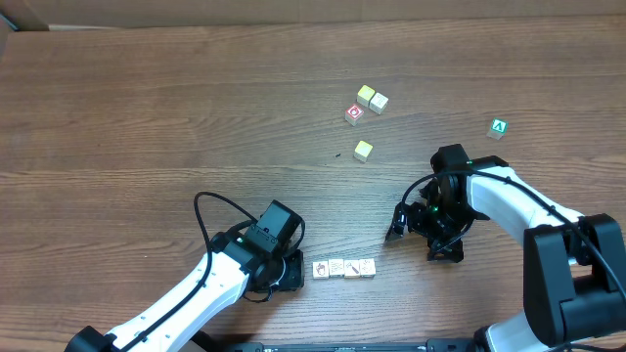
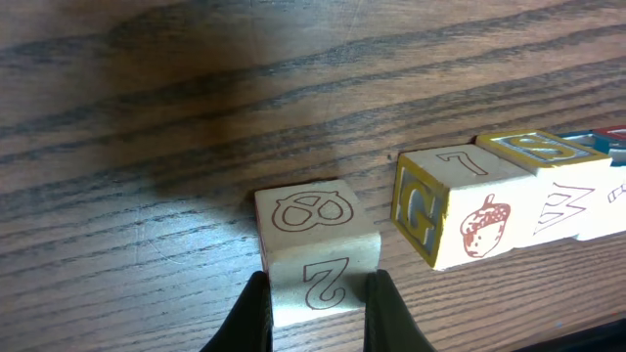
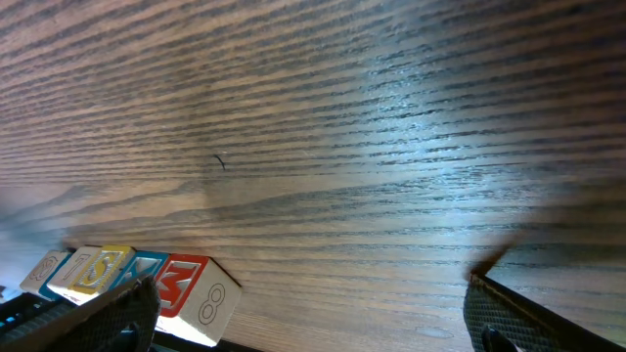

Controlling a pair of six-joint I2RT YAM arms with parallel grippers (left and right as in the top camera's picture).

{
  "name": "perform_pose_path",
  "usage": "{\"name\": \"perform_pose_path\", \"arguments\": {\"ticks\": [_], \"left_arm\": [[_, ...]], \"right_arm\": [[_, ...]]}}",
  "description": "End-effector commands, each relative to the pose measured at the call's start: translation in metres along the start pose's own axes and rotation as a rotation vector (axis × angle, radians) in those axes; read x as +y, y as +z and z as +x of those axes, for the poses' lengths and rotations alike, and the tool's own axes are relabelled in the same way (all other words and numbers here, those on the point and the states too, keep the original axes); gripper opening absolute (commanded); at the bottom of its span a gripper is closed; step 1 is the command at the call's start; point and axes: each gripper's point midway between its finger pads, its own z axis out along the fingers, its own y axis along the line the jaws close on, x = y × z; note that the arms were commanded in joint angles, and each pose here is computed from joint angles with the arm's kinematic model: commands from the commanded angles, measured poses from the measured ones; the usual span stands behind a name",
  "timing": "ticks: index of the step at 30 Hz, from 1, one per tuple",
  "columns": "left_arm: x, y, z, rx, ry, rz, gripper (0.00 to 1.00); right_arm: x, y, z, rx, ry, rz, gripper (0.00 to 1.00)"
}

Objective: Flip 5 blocks
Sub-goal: 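Carry the pretzel block forward to the left end of the row, then lower the pretzel block left of the 7 block and open the left gripper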

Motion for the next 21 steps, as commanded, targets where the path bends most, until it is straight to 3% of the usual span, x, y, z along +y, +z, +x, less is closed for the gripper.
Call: {"name": "perform_pose_path", "arguments": {"ticks": [1, 8, 16, 21], "left_arm": [[-0.0058, 0.0014, 0.0026, 0.008, 0.026, 0.031, 0.08], [-0.0063, 0.0014, -0.0006, -0.006, 0.020, 0.030, 0.18], [-0.0070, 0.0013, -0.0016, -0.010, 0.022, 0.033, 0.37], [-0.0050, 0.0013, -0.0040, -0.023, 0.019, 0.021, 0.37]], "right_arm": [[0.0003, -0.0008, -0.0055, -0.010, -0.013, 0.000, 1.00], [0.0002, -0.0008, -0.0053, -0.009, -0.012, 0.000, 1.00], [0.0002, -0.0008, -0.0053, -0.009, -0.012, 0.000, 1.00], [0.0002, -0.0008, -0.0053, -0.009, -0.012, 0.000, 1.00]]}}
